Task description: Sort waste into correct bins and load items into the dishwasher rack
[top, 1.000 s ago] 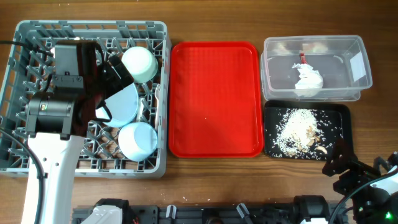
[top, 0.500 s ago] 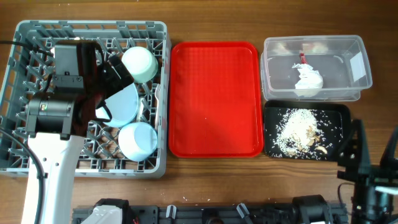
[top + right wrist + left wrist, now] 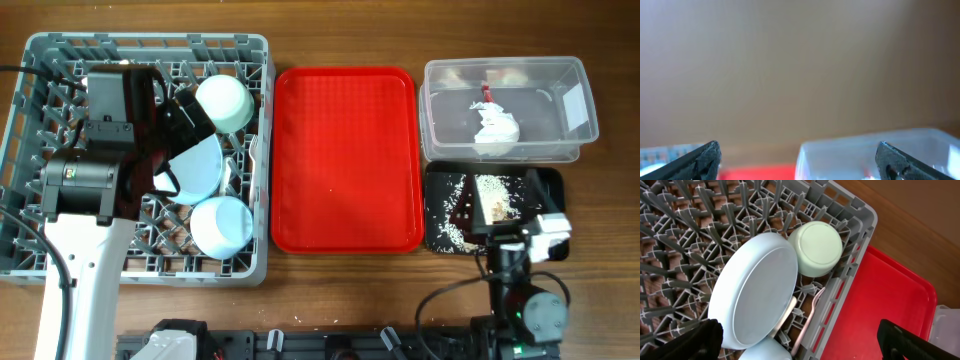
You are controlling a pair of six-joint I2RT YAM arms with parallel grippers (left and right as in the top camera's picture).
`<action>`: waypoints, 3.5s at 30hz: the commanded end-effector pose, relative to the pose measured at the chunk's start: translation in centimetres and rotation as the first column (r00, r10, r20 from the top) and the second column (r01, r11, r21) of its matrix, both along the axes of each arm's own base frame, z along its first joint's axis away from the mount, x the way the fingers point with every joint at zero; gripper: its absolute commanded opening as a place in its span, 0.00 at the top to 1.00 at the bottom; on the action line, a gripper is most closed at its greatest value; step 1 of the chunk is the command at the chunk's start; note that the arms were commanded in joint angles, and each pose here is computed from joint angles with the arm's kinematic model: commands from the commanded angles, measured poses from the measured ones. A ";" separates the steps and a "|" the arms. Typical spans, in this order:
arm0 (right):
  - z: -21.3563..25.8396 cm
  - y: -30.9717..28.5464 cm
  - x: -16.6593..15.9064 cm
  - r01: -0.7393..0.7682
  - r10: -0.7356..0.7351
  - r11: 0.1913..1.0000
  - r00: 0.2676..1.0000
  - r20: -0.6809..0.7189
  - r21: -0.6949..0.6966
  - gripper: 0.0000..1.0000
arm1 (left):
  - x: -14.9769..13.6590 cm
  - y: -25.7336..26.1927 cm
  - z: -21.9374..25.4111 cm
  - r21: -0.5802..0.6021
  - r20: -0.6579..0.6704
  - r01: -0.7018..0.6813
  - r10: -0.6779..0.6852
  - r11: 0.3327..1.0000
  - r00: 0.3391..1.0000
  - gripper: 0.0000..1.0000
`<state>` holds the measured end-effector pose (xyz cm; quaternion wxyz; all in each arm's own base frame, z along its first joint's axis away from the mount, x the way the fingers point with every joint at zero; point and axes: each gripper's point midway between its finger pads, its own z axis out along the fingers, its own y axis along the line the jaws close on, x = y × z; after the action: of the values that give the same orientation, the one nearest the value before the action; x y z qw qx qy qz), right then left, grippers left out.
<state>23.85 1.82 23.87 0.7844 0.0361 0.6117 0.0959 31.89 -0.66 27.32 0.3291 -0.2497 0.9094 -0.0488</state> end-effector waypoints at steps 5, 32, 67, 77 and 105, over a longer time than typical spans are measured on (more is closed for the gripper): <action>-6.2 0.7 0.7 -0.038 0.004 0.989 0.973 -0.230 -0.142 0.00 | -0.1 0.1 0.7 -0.003 0.023 -0.003 0.003 1.000 1.000 0.00; -6.2 1.0 0.7 -0.053 0.019 0.989 0.972 -0.232 -0.140 0.00 | -0.1 0.1 0.7 -0.003 0.023 -0.003 0.003 1.000 1.000 0.00; -6.2 1.0 0.7 -0.054 0.020 0.989 0.972 -0.232 -0.140 0.00 | -10.4 -0.4 3.2 0.013 0.944 0.167 -0.067 0.986 0.322 0.00; -6.2 1.0 0.7 -0.054 0.020 0.989 0.972 -0.232 -0.140 0.00 | -7.8 0.1 -4.8 -0.069 0.881 0.125 0.002 0.990 0.474 0.00; -6.2 1.0 0.7 -0.053 0.019 0.989 0.972 -0.233 -0.140 0.00 | -7.3 0.3 -11.5 0.039 0.734 0.081 -0.084 0.996 0.674 0.00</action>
<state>24.60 2.52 17.44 0.7032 -0.0098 0.7083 0.0607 24.64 -0.55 15.83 0.6597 -0.1719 0.7115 -0.1703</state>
